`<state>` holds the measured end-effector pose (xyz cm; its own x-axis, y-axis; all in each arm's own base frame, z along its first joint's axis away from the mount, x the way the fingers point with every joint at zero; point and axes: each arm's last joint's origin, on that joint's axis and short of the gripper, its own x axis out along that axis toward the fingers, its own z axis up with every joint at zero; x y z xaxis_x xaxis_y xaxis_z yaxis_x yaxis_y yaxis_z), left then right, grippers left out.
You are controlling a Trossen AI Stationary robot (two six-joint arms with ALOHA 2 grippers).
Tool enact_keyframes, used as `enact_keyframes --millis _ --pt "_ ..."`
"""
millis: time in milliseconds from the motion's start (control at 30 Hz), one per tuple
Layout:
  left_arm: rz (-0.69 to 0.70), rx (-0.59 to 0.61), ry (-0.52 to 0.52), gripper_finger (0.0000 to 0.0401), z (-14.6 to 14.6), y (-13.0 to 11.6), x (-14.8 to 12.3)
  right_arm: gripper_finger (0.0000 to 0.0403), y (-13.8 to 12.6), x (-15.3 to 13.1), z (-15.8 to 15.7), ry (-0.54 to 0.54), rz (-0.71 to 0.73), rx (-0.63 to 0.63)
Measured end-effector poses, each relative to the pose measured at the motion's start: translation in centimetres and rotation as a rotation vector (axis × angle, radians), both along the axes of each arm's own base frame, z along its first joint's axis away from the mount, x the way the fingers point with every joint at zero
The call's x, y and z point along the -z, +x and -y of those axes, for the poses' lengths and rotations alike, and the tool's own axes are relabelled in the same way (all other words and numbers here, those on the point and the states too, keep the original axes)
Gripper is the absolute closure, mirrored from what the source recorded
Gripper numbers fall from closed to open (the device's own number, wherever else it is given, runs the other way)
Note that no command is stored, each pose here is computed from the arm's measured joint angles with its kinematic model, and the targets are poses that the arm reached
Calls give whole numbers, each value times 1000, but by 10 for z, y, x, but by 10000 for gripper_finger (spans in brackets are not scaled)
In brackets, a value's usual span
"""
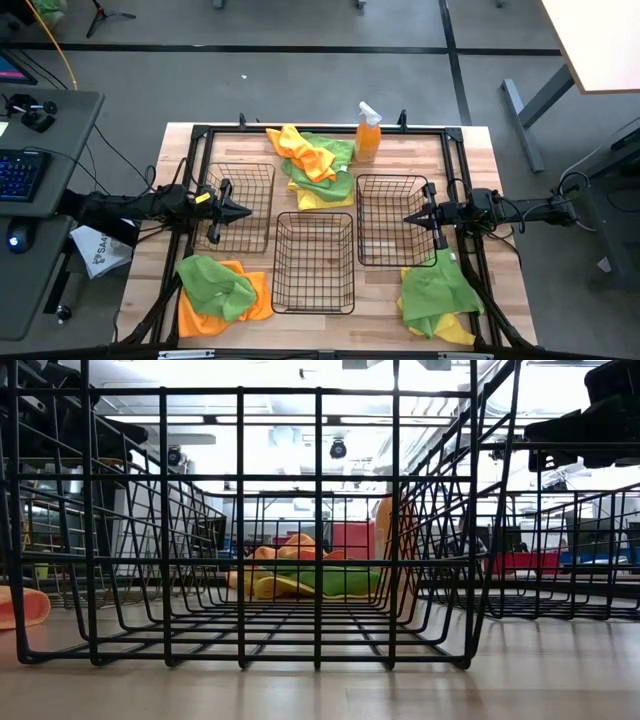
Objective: Sort microfiber towel by color & place in baskets
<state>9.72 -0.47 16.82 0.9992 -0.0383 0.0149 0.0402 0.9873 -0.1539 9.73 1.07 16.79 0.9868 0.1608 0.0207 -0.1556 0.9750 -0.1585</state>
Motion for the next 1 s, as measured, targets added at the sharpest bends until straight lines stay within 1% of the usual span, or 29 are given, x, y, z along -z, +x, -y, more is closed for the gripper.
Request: enact_keyframes --millis 200,233,300,333,400,600,667,767,867,933,1000 --pt "0 0 0 401 0 0 0 402 0 0 0 0 0 0" --pt "-1 0 0 401 0 0 0 402 0 0 0 -1 0 13" --pt "0 0 0 401 0 0 0 402 0 -1 3 4 15 98" --pt "0 0 0 401 0 0 0 402 0 -4 4 9 40 141" --pt "0 0 0 401 0 0 0 402 0 -11 5 23 111 177" --pt "0 0 0 401 0 0 0 402 -4 -27 6 64 276 179" --pt "1 0 0 401 0 0 0 402 -8 -38 6 150 394 161" --pt "1 0 0 401 0 0 0 402 -20 -59 8 342 629 101" --pt "0 0 0 401 0 0 0 402 -35 -73 10 487 833 70" --pt "0 0 0 401 0 0 0 402 -41 -79 13 585 910 116" --pt "0 0 0 401 0 0 0 402 -43 -85 17 729 914 193"
